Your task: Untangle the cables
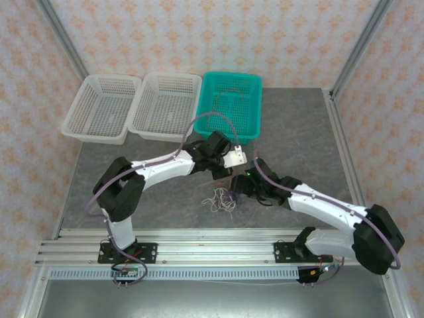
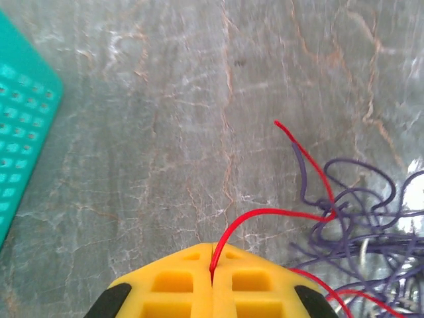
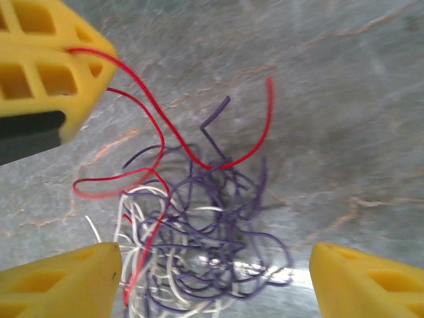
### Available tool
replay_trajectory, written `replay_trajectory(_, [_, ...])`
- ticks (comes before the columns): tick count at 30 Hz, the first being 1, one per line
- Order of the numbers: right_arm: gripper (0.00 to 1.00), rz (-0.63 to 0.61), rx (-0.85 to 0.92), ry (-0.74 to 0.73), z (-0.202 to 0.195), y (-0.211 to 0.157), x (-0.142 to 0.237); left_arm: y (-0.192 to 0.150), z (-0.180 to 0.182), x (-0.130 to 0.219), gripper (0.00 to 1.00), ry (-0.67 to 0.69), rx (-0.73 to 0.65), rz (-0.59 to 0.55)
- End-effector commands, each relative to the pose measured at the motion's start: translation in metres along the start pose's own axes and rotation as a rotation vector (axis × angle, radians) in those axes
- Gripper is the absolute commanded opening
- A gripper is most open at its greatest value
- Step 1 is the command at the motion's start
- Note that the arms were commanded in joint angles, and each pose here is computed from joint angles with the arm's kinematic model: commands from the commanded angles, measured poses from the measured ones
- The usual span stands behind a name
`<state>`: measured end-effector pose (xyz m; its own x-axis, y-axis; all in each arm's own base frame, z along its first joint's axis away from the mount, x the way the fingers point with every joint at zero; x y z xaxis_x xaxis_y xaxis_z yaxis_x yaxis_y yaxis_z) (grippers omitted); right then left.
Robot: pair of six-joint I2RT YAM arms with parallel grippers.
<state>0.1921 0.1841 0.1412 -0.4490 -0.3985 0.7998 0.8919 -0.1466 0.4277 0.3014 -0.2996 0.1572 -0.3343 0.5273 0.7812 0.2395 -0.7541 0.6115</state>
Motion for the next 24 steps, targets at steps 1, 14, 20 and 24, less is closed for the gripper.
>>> replay_trajectory(1, [0.77,-0.157,-0.048,0.009,0.011,0.02,-0.015,0.009,0.001,0.017,0.0,0.003,0.133,-0.084])
replay_trajectory(14, [0.09,-0.23,-0.394,-0.447,-0.085,0.009,-0.045,0.011,0.003,0.101,0.0,0.043,0.436,-0.357])
replay_trajectory(20, [0.11,-0.254,-0.437,-0.519,-0.112,0.009,-0.023,-0.016,0.021,0.137,0.0,0.174,0.61,-0.407])
replay_trajectory(24, [0.2,-0.286,-0.374,-0.458,-0.105,0.023,-0.007,-0.024,0.029,0.151,0.0,0.265,0.695,-0.381])
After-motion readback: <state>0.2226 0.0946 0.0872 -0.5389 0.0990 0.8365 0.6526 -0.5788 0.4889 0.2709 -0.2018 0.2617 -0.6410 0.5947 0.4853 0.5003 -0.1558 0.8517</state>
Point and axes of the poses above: each hand's point on the last joint's axis, 136 mm out from that joint toward the fingers, its own x axis back along the fingers, its own z axis along the line the jaws close on, y = z × x, the point moved 7 cm from there along x, back along the fingers, and after that the axes turned 5 degrees about x, right-handed, at the moved point
